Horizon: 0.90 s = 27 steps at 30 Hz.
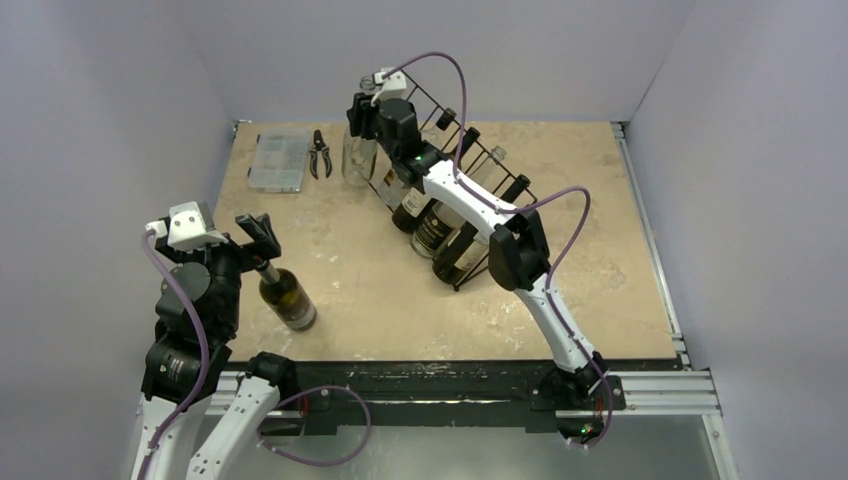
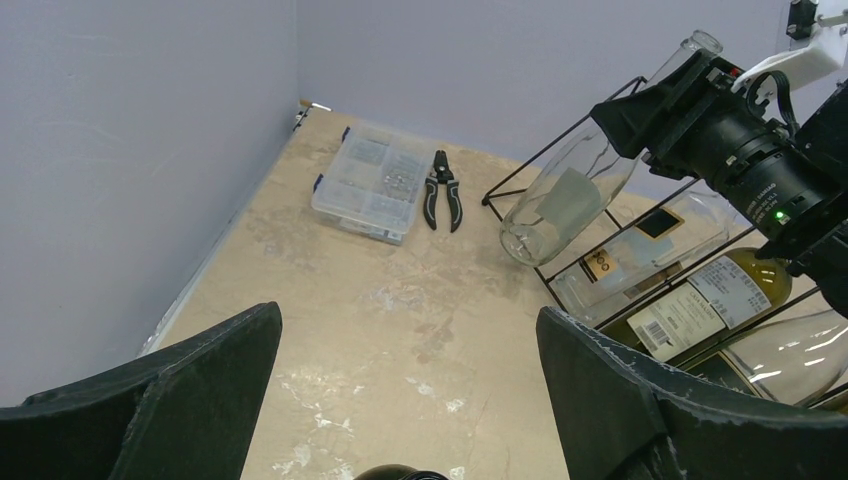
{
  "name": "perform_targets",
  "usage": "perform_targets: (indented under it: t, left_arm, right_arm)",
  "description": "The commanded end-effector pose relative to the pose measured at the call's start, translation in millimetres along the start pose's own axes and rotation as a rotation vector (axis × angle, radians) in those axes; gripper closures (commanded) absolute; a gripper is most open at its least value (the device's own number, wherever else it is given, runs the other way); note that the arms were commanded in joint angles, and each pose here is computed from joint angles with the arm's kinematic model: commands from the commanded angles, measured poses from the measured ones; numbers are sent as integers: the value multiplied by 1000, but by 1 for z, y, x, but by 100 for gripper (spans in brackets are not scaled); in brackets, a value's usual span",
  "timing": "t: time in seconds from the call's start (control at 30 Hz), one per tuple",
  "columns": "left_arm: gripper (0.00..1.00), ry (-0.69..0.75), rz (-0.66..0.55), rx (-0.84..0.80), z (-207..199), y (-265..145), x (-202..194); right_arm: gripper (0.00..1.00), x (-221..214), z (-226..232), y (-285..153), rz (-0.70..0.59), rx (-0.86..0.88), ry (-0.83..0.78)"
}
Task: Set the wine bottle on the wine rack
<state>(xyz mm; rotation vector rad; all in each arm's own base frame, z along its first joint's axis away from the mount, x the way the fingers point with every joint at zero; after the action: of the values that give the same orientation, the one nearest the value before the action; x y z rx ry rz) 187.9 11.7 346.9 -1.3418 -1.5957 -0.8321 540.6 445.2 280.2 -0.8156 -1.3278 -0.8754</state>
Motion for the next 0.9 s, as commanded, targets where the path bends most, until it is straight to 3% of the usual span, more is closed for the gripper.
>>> perform_targets:
  t: [0.0, 0.87]
  left_arm:
    - [0, 4, -22, -6, -4, 4, 6]
    - [0, 4, -14, -13, -5, 5, 3]
  right_arm:
    - [100, 162, -7, -24, -441, -16, 96]
    - [96, 97, -55, 13, -345, -99, 102]
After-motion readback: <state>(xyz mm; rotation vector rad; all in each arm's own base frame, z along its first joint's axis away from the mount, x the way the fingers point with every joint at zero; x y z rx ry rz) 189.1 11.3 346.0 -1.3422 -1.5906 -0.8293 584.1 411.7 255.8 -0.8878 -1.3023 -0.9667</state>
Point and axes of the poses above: each gripper's point midway between its finger pads, its own y axis out along the fingers, its own z axis along the line the jaws close on, x = y × z, the point moved 2 cm from there along -y, back along the fingers, and after that the axes turned 12 degrees about -y, right-handed, at the moved point
